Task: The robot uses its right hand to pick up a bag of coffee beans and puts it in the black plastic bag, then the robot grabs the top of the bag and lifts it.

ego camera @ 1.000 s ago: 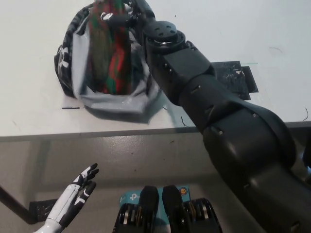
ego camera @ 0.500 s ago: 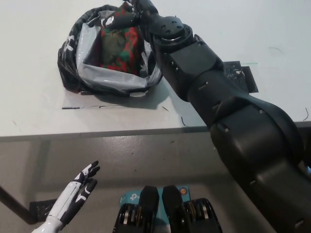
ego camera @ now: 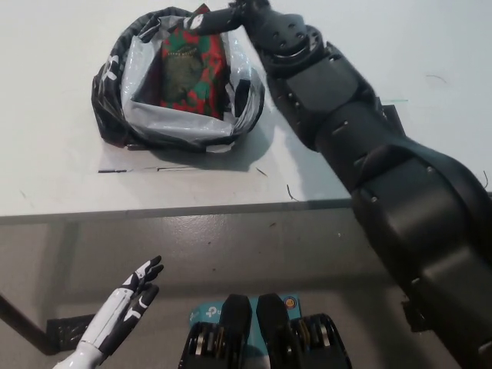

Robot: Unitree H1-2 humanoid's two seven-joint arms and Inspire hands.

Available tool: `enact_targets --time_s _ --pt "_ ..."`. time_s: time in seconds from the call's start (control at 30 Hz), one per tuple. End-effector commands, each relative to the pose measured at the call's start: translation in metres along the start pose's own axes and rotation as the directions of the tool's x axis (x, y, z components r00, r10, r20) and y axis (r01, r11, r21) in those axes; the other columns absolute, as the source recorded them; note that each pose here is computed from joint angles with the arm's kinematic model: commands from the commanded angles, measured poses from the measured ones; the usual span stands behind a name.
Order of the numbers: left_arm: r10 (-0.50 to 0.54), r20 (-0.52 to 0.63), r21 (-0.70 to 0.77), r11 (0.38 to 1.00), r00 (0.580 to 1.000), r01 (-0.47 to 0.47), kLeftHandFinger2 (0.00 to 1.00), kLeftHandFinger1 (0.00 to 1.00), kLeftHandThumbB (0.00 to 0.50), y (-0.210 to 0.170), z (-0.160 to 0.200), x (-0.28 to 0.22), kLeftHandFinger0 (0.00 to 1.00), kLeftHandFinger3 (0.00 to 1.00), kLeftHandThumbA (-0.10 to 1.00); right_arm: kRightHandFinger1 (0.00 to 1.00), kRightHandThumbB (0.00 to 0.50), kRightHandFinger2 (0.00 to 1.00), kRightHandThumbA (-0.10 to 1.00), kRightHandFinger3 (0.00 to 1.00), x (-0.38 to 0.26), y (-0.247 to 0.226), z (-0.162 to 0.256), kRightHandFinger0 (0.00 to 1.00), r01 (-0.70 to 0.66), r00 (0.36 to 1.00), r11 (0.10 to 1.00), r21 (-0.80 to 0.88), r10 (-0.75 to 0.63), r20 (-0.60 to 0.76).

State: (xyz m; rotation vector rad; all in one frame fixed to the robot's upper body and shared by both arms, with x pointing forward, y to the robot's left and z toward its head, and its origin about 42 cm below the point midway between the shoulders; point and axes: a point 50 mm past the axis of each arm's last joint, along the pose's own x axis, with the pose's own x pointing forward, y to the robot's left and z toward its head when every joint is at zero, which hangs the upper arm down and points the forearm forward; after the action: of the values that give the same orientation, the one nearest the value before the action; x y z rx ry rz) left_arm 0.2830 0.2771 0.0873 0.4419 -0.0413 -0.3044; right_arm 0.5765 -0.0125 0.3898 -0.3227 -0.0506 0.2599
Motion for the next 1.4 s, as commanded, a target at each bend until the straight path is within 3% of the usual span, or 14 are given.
enact_targets --time_s 0.0,0.1,0.2,0.4,0.73,0.87,1.37 --pt "-0.011 0.025 0.028 1.0 1.0 0.01 1.0 1.0 0.262 0.007 0.006 -0.005 1.0 1.0 0.99 1.0 0.344 1.0 0.79 1.0 0.001 -0.026 0.04 1.0 0.114 0.979 0.985 -0.126 -0.09 0.184" --pt "-0.016 0.022 0.021 1.0 1.0 0.016 1.0 1.0 0.262 0.005 0.006 -0.007 1.0 1.0 0.99 1.0 0.34 1.0 0.82 1.0 0.001 -0.029 0.032 1.0 0.123 0.98 0.979 -0.165 -0.094 0.177" --pt "-0.021 0.021 0.013 1.0 1.0 0.02 1.0 1.0 0.261 0.003 0.005 -0.008 1.0 1.0 0.98 1.0 0.387 1.0 0.9 1.0 0.001 -0.031 0.017 1.0 0.129 0.986 0.967 -0.218 -0.101 0.136" --pt "-0.03 0.023 0.043 0.999 0.999 0.029 1.0 1.0 0.25 0.003 0.006 -0.007 1.0 1.0 1.0 1.0 0.336 1.0 0.9 1.0 0.0 -0.024 -0.009 1.0 0.096 0.995 0.967 -0.236 -0.084 0.062" --pt "-0.03 0.031 0.036 0.999 0.999 0.029 1.0 1.0 0.247 0.004 0.005 -0.007 1.0 1.0 1.0 1.0 0.385 1.0 0.89 1.0 -0.004 -0.002 -0.037 1.0 0.081 0.996 0.969 -0.232 -0.088 -0.021" --pt "-0.026 0.031 0.033 0.999 0.999 0.025 1.0 1.0 0.253 0.004 0.005 -0.006 1.0 1.0 1.0 1.0 0.362 1.0 0.89 1.0 -0.005 0.006 -0.04 1.0 0.062 0.996 0.972 -0.228 -0.074 -0.045" --pt "-0.022 0.035 0.032 0.999 0.999 0.021 1.0 1.0 0.251 0.004 0.005 -0.006 1.0 1.0 0.99 1.0 0.347 1.0 0.94 1.0 -0.009 0.022 -0.06 1.0 0.003 0.988 0.976 -0.217 -0.037 -0.151"
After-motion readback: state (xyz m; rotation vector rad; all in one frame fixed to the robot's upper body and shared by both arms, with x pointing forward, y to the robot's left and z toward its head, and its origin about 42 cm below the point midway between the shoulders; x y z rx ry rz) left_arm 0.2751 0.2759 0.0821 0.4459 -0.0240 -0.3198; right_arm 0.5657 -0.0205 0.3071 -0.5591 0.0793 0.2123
